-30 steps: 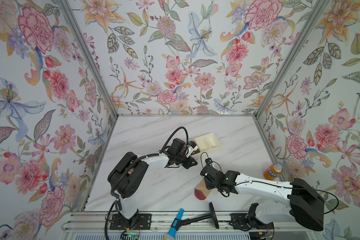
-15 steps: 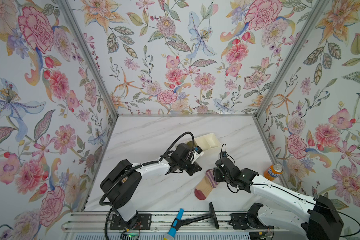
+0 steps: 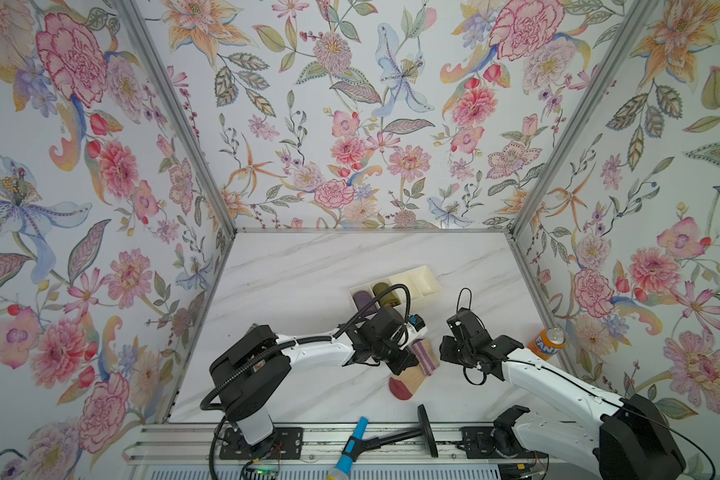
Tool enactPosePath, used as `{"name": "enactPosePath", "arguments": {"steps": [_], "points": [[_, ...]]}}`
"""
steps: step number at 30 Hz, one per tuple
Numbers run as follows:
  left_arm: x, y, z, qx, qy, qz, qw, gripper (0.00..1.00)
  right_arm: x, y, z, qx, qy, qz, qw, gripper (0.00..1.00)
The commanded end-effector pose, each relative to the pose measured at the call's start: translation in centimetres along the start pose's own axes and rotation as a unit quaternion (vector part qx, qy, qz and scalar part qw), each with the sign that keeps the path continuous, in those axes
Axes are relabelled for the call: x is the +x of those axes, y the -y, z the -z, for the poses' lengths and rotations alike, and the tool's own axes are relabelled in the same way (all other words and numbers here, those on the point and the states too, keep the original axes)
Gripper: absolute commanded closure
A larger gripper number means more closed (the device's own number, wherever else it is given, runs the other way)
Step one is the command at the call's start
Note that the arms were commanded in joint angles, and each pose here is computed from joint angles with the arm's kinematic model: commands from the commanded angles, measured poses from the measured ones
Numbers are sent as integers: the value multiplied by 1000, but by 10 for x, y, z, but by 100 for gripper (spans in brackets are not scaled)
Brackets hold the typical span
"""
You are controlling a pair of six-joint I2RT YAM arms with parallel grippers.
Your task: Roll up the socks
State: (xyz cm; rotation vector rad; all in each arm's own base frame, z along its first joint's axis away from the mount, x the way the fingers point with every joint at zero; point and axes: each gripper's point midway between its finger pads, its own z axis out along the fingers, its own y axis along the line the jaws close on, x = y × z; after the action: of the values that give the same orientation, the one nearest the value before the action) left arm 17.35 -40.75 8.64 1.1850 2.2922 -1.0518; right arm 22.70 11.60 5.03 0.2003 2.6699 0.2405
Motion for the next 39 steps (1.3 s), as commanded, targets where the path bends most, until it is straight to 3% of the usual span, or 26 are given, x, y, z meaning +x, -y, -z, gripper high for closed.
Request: {"name": "enactPosePath", "arguments": {"steps": [1,31,39], "points": [[-8,-6,-11,-26,4,5,1000,100,3,2,-6,-4,-11,-9,1000,51],[6,-38,-63,-91,-18,48,995,100,10,2,-25,-68,-38,-32,996,56],[23,-46,-73,-107,-41,52,992,100,5,2,-23,-70,-29,-37,996,54]]}}
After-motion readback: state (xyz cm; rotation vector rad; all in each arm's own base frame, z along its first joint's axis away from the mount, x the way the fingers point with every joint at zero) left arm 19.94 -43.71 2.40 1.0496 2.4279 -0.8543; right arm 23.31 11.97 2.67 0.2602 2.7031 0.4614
